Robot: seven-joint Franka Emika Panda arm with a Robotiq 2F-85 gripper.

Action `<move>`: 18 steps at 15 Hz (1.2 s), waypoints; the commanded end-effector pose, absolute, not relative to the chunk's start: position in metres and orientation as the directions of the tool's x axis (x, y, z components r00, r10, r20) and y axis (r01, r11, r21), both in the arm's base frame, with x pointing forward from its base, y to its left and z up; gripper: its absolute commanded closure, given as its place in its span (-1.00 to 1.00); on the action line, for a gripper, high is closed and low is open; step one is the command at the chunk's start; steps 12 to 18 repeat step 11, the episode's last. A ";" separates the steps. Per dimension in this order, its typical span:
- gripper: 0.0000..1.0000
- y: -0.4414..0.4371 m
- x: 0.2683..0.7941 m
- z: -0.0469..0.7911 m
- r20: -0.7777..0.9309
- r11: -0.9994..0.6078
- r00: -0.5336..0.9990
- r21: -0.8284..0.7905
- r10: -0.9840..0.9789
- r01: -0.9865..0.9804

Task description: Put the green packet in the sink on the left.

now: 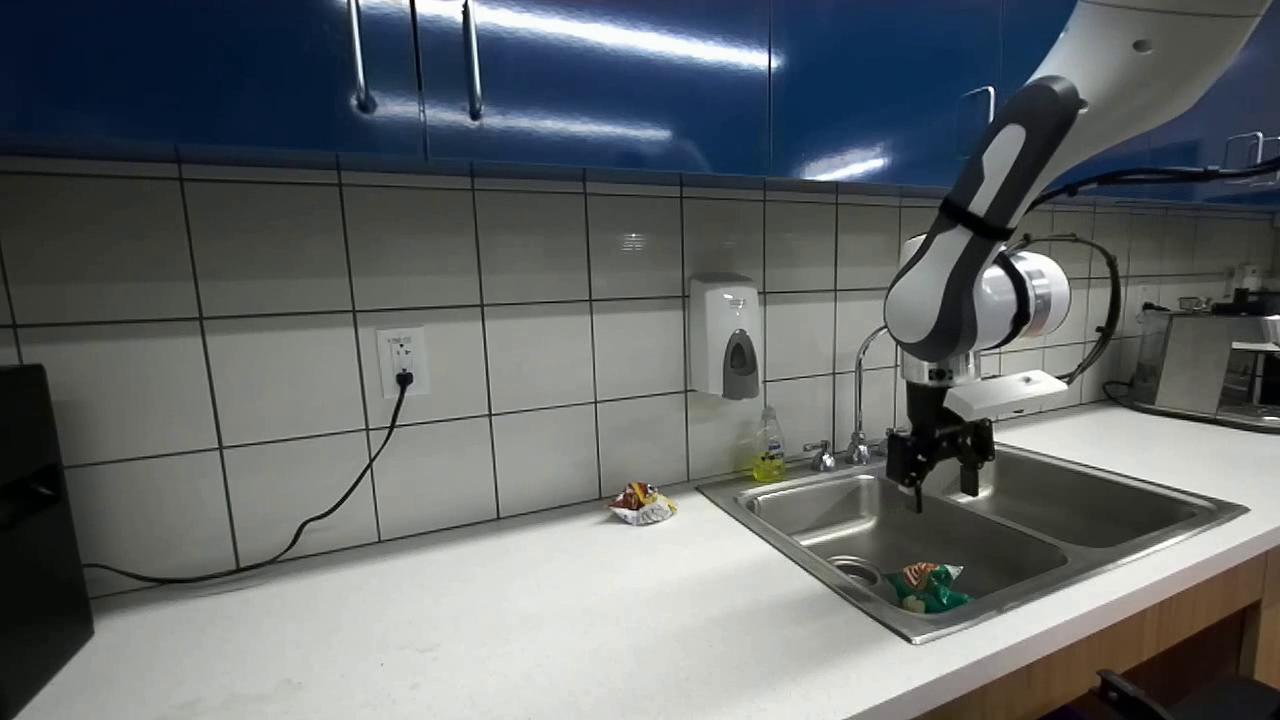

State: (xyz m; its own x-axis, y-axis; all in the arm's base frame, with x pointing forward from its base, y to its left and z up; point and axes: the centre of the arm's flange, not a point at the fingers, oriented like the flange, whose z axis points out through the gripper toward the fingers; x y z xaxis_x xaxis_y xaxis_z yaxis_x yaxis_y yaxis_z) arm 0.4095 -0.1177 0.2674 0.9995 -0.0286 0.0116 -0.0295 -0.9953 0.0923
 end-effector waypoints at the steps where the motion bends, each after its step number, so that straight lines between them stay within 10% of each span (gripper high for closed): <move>1: -1.00 -0.101 0.378 0.297 -0.008 -0.993 0.999 0.118 -0.031 -0.030; 18: -1.00 -0.112 0.396 0.274 -0.008 -0.995 1.000 0.097 -0.026 -0.025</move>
